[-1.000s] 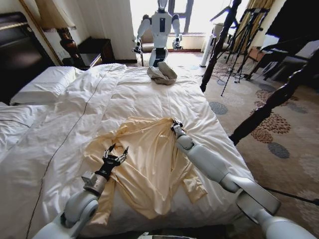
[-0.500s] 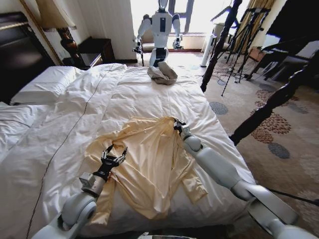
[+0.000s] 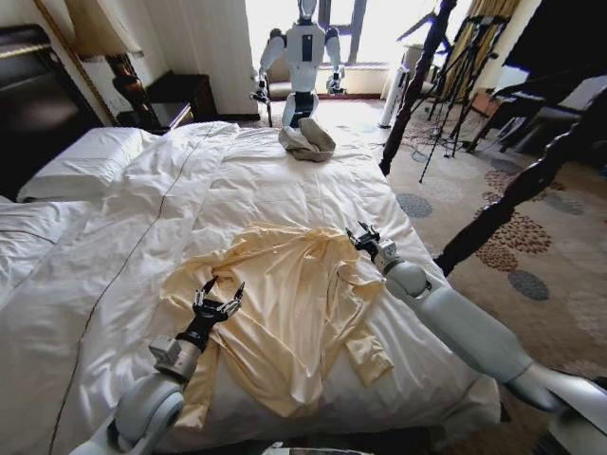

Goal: Pick up the clothes from the bed and hang them on the clothes hanger.

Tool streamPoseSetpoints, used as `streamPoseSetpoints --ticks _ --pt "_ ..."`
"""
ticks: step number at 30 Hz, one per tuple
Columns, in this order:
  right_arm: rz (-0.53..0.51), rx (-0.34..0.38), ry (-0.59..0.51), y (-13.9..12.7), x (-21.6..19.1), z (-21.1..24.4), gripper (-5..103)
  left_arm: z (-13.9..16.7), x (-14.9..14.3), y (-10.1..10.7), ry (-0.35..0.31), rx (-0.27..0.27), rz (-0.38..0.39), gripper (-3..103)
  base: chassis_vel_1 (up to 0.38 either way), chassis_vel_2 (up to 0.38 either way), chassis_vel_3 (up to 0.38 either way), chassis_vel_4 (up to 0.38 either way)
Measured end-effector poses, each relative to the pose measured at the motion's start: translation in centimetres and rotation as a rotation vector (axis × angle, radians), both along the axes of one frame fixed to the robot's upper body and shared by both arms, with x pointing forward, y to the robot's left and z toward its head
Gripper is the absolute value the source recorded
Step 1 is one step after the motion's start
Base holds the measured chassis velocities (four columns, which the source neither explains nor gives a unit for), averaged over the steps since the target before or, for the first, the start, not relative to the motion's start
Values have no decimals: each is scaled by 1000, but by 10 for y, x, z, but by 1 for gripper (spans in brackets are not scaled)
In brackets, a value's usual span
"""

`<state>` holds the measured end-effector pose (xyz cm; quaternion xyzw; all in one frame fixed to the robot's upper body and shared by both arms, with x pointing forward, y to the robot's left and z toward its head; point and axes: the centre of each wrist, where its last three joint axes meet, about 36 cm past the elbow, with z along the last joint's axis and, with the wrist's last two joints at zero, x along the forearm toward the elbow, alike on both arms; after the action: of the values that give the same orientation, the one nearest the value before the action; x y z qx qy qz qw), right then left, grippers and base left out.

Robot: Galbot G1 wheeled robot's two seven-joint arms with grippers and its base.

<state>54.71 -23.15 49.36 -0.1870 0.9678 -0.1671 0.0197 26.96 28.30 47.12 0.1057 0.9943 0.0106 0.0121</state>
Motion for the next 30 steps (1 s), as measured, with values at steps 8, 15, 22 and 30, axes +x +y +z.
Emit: streamPoseSetpoints --ticks 8,15,22,30 --pt "-120 -5 -331 -94 -124 103 97 18 -2 8 -49 -16 39 82 0 0 0 0" --pt "-482 -257 -494 -153 -133 169 100 28 -26 5 -87 -75 152 82 7 2 3 5" --pt "-684 -382 -776 -226 -124 293 100 31 -25 2 -110 -92 156 82 7 2 6 5" --pt "-853 -492 -889 -262 -131 371 100 34 -24 0 -126 -110 170 82 0 0 0 0"
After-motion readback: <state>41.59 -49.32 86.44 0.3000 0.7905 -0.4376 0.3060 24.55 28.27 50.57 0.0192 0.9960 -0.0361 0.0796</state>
